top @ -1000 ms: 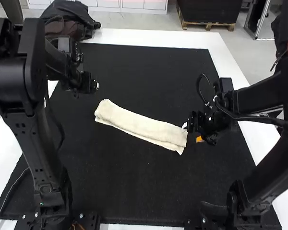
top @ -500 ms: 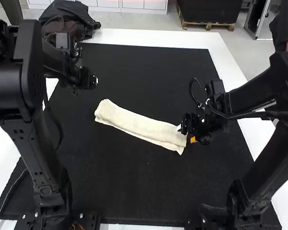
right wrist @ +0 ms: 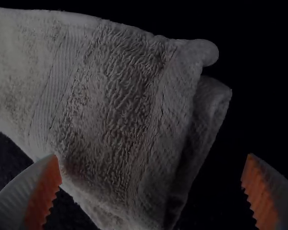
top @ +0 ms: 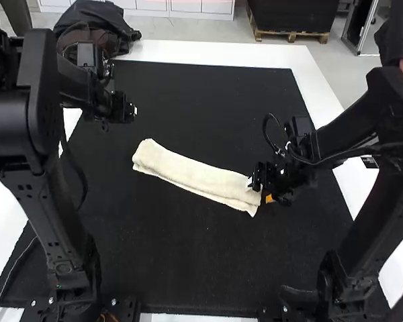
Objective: Fold the towel.
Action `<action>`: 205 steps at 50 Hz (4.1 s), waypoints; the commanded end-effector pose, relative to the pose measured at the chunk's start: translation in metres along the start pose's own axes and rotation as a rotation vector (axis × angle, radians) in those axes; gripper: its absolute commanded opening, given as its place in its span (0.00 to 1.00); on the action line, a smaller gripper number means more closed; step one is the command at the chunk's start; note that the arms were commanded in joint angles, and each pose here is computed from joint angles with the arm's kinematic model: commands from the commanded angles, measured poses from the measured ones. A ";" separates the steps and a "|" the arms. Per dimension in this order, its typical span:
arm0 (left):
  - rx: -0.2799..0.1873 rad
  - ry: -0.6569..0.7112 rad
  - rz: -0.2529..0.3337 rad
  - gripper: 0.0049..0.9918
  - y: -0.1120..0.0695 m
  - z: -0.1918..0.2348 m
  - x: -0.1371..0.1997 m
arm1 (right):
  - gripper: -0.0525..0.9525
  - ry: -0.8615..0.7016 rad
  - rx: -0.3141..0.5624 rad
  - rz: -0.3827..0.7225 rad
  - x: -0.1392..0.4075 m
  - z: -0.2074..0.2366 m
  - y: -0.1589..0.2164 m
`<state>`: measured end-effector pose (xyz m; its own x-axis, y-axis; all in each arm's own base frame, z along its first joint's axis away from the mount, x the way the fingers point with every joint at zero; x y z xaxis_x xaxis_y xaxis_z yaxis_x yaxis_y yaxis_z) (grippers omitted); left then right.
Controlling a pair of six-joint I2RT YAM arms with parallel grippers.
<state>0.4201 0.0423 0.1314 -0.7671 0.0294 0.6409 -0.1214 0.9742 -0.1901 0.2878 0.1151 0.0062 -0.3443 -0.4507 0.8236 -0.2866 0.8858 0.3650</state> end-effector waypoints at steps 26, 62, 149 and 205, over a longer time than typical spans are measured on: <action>0.007 -0.046 0.015 0.98 -0.006 -0.015 0.013 | 0.91 -0.017 0.017 -0.025 -0.007 -0.018 0.012; 0.019 -0.037 0.023 0.98 -0.010 -0.011 0.013 | 0.91 -0.002 0.008 -0.029 -0.005 -0.018 0.014; 0.046 -0.077 0.037 0.98 -0.018 -0.016 0.036 | 0.03 -0.085 0.079 -0.203 0.049 -0.053 0.071; 0.106 -0.198 -0.021 0.98 -0.007 -0.016 0.066 | 0.03 -0.076 0.208 -0.453 -0.011 -0.092 0.215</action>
<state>0.3831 0.0378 0.1726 -0.8499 -0.0227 0.5264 -0.1791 0.9520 -0.2481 0.3110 0.3012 0.1049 -0.2263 -0.7713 0.5949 -0.5662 0.6011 0.5640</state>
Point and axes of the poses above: each hand's point on the last joint's axis, 136 mm out from that joint toward the fingers, its own x axis back along the fingers, its own y axis along the line the jaws close on, z = x × y, the point moved 1 cm from there along x, back along the fingers, and after that the axes turned 11 degrees about x, right-handed, at the moved point
